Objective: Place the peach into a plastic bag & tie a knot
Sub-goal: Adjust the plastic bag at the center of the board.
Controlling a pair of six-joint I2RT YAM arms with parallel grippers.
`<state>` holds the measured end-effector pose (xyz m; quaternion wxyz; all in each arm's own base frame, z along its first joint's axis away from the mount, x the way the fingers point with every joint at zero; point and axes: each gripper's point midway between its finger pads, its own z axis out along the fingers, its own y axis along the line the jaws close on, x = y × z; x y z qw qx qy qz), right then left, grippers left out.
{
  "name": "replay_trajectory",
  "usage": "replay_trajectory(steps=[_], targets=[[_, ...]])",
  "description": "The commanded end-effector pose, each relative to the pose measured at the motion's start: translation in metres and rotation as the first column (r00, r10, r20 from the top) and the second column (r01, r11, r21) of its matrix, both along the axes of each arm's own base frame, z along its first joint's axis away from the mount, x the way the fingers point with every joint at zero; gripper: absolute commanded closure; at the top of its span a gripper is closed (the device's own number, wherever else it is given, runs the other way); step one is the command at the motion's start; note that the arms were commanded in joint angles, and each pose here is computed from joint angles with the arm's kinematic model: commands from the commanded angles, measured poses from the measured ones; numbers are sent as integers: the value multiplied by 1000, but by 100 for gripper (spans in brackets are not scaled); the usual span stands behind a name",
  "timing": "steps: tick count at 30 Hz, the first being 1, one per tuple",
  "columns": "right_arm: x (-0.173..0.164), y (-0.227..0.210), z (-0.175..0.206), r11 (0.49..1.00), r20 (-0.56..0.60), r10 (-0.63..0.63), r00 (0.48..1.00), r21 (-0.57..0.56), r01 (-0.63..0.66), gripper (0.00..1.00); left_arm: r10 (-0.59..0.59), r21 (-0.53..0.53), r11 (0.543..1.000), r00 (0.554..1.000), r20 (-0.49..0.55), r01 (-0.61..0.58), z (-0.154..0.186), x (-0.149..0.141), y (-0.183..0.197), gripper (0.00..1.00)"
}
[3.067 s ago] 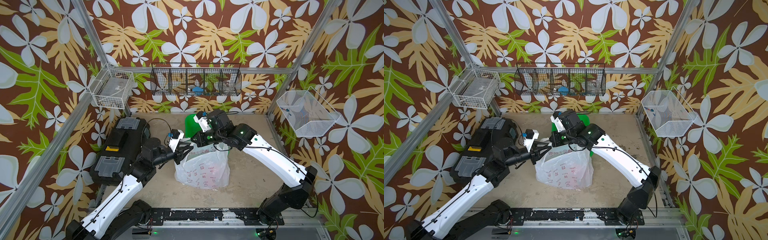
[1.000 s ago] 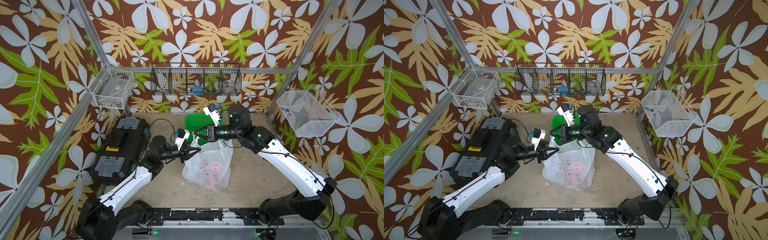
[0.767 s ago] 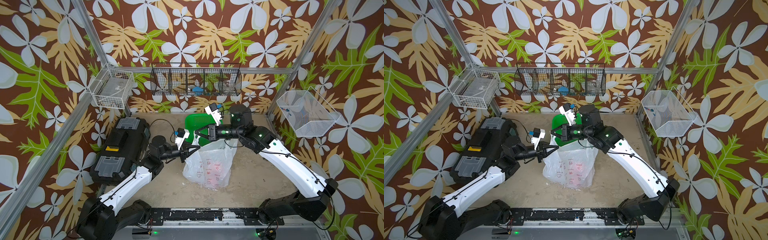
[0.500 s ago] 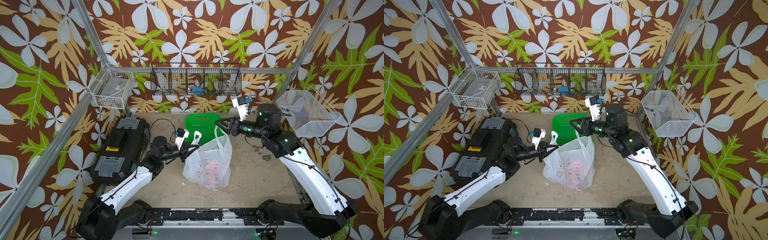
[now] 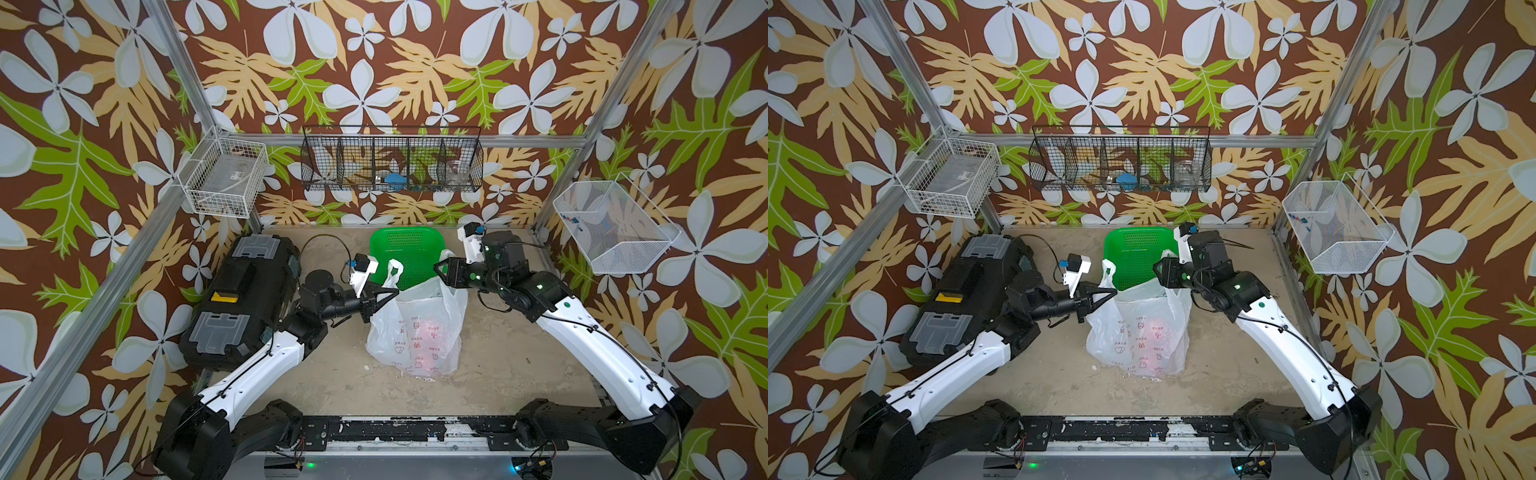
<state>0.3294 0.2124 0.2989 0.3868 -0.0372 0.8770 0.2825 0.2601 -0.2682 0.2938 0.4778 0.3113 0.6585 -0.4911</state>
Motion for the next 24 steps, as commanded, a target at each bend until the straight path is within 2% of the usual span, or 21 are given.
replay_trajectory(steps=[1, 5, 9, 12, 15, 17, 18, 20, 22, 24], targets=[[14, -1, 2, 990, -1, -116, 993, 76, 116, 49, -29, -17, 999, 1000, 3, 29, 5, -5, -1, 100], [22, 4, -8, 980, -17, -171, 985, 105, 172, 53, -43, -26, 999, 999, 2, 44, 5, -9, -1, 100], [21, 22, 4, 985, -3, -119, 993, 124, 118, 74, -39, -22, 999, 999, -3, 39, 3, -8, -1, 100], [21, 26, 23, 991, 45, -82, 996, 109, 76, 81, -35, -17, 999, 999, -2, 35, 3, -8, 0, 100], [20, 27, 33, 994, 69, -58, 996, 94, 52, 93, -33, -17, 999, 999, 4, 33, 5, -9, 1, 100], [10, 42, 52, 987, 107, 43, 993, 150, -58, 100, -22, -10, 1000, 1000, 7, 22, 6, -8, 2, 100], [0, 53, 71, 966, 150, 124, 981, 207, -154, 100, -14, -1, 1000, 1000, 7, 14, 5, -8, 3, 100], [-22, 66, 110, 907, 247, 241, 939, 286, -308, 100, 15, 22, 1000, 1000, 7, -15, 2, -5, 6, 100], [-49, 70, 146, 842, 362, 323, 875, 313, -440, 100, 53, 34, 998, 999, 7, -53, 0, -1, 12, 100], [-65, 69, 158, 804, 420, 369, 829, 302, -512, 100, 77, 30, 997, 997, 0, -77, -1, 2, 17, 100]])
